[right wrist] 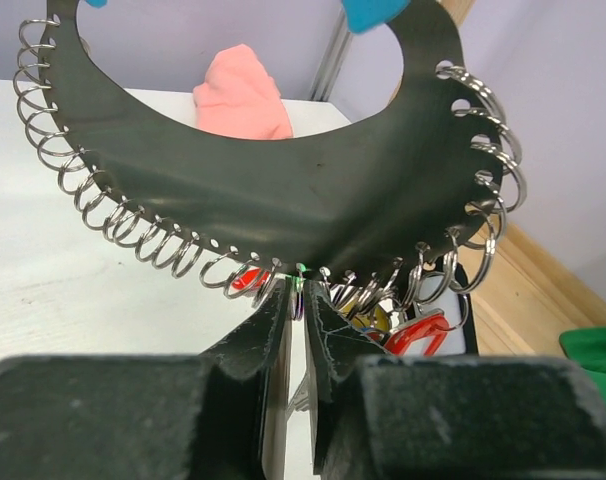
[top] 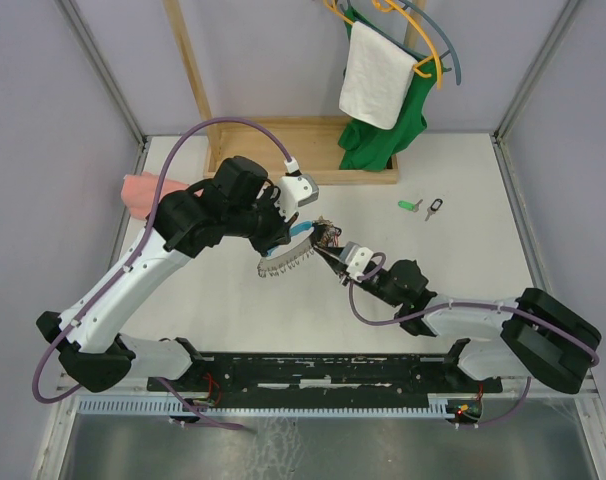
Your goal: Put the keys on the keyring
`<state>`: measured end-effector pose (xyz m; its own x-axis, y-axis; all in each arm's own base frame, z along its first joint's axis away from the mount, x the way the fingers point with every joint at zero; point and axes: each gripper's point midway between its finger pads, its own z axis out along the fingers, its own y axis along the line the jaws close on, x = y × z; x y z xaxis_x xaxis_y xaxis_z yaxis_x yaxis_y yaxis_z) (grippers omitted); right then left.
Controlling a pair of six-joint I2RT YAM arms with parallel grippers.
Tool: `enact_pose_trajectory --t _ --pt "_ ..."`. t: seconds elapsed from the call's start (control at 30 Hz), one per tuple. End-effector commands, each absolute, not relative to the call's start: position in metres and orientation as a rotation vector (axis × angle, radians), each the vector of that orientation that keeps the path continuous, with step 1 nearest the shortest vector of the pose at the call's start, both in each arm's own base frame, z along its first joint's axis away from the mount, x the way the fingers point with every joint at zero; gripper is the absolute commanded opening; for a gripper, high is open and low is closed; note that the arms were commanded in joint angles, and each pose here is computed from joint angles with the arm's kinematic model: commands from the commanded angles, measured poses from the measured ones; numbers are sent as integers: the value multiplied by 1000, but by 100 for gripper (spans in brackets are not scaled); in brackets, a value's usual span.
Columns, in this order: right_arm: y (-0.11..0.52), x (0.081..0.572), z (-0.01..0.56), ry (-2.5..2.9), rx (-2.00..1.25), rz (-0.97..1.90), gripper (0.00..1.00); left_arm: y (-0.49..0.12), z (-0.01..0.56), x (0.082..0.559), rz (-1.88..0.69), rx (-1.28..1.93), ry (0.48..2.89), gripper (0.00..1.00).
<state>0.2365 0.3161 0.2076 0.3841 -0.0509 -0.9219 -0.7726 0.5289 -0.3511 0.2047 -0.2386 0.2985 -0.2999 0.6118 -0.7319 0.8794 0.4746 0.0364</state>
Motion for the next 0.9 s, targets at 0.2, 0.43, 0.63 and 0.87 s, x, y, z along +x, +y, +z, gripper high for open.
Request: enact_pose_trajectory --t 0.2,0.43,0.63,0.87 --pt "306 233 223 1071 -914 509 1 -247 321 211 -537 1105 1974 3" --pt "303 223 219 1084 -981 524 1 -252 303 215 -587 939 2018 3" --pt "301 211 219 1084 -1052 538 1 -261 275 221 -692 753 2007 6" --pt "295 200 210 1110 -1152 534 1 -253 213 230 -786 473 2002 17"
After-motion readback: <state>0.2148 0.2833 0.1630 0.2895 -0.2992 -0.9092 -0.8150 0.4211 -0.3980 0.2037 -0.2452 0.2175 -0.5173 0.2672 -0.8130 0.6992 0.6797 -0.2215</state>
